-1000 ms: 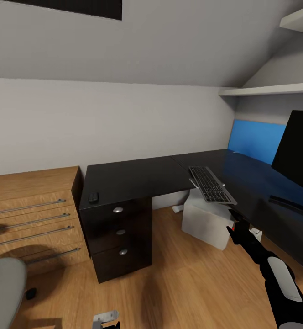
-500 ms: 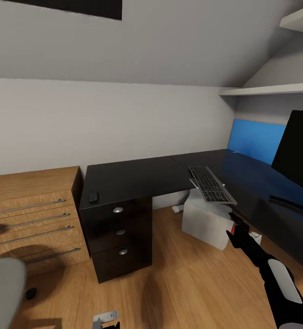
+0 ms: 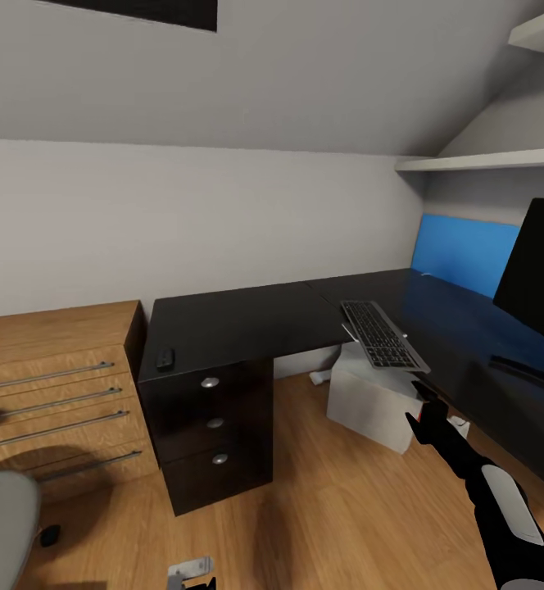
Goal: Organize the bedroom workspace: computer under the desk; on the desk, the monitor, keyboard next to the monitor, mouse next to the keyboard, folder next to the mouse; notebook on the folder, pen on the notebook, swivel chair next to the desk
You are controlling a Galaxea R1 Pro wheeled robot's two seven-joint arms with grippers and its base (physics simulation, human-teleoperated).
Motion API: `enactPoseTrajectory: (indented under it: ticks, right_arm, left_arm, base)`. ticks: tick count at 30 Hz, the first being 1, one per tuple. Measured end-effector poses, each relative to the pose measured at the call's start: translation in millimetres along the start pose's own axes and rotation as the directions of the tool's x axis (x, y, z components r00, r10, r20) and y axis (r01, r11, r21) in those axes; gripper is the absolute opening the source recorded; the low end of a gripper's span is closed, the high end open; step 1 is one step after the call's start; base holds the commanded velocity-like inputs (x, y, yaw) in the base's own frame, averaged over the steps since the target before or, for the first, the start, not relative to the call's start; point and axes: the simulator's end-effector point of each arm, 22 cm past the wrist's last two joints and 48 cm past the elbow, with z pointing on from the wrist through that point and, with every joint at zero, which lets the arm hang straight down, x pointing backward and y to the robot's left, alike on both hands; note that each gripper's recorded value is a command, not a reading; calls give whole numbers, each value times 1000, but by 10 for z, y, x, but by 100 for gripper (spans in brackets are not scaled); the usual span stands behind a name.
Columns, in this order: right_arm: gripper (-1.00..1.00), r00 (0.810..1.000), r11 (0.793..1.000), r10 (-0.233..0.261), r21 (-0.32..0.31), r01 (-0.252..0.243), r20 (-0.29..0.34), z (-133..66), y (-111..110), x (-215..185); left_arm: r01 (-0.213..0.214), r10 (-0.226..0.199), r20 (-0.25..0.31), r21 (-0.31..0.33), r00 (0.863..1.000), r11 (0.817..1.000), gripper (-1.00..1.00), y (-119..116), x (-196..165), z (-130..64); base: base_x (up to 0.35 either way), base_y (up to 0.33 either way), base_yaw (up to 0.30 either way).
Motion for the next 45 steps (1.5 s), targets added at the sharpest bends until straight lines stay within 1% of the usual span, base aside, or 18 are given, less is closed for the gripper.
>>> enactPoseTrajectory:
  ticks: [6, 19, 45]
  right_arm:
    - [100, 1000, 1000, -8, 0, 8, 1, 1, 8, 4]
    - [100, 1000, 1000, -10, 0, 10, 1, 3, 9, 5]
    - [100, 1000, 1000, -9, 2, 9, 1, 4, 0, 5]
  left_arm:
    - [-10, 10, -2, 6, 1000, 1000, 100, -26, 20, -6]
    - [-15, 15, -16, 1, 1000, 1000, 100, 1, 81, 1]
    - [-17, 17, -16, 2, 1000, 1000, 100, -5, 85, 1]
  base:
    - [175, 0, 0]
    - [165, 0, 0]
    - [98, 0, 0]
